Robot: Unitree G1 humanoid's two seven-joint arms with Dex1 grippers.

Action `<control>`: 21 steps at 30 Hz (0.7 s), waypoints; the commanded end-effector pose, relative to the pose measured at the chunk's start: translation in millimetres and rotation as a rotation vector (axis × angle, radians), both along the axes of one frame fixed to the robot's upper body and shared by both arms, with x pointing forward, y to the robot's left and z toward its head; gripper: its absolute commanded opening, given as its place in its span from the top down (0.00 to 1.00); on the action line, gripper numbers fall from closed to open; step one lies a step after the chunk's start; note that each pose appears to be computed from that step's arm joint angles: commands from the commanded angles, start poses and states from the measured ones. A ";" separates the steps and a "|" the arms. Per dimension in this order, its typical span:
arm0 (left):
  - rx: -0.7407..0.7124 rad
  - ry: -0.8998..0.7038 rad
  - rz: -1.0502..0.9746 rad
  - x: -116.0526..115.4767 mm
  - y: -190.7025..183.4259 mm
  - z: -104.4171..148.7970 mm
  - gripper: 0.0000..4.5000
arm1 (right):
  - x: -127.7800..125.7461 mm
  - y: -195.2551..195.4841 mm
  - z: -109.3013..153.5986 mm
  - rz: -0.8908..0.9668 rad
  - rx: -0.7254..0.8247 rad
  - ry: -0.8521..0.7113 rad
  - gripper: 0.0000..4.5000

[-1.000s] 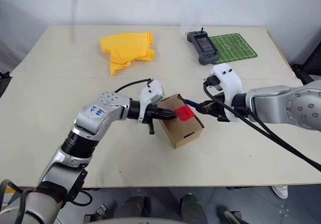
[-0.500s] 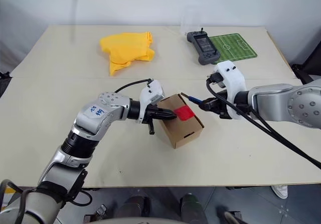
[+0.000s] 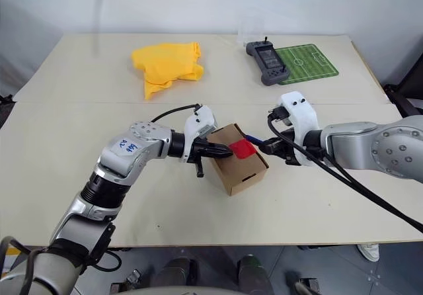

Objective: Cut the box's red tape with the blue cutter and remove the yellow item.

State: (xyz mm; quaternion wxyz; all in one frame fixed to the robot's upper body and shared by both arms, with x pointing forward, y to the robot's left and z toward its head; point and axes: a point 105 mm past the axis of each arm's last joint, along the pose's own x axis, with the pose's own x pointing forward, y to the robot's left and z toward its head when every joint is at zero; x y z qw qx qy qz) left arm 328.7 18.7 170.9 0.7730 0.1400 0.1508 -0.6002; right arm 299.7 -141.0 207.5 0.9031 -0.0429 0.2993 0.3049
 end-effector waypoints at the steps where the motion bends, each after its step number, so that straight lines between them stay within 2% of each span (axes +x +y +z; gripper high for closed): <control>1: 0.015 -0.006 -0.023 -3.9 -4.7 -0.4 1.00 | -1.1 5.5 7.5 0.019 -0.004 -0.015 0.99; 12: 0.100 -0.055 0.008 5.3 -4.0 -13.0 1.00 | -15.5 -1.1 7.7 0.079 -0.083 0.116 0.99; 21: 0.114 -0.071 0.021 8.4 -11.3 -17.5 1.00 | -21.3 -5.6 4.8 0.089 -0.103 0.179 0.99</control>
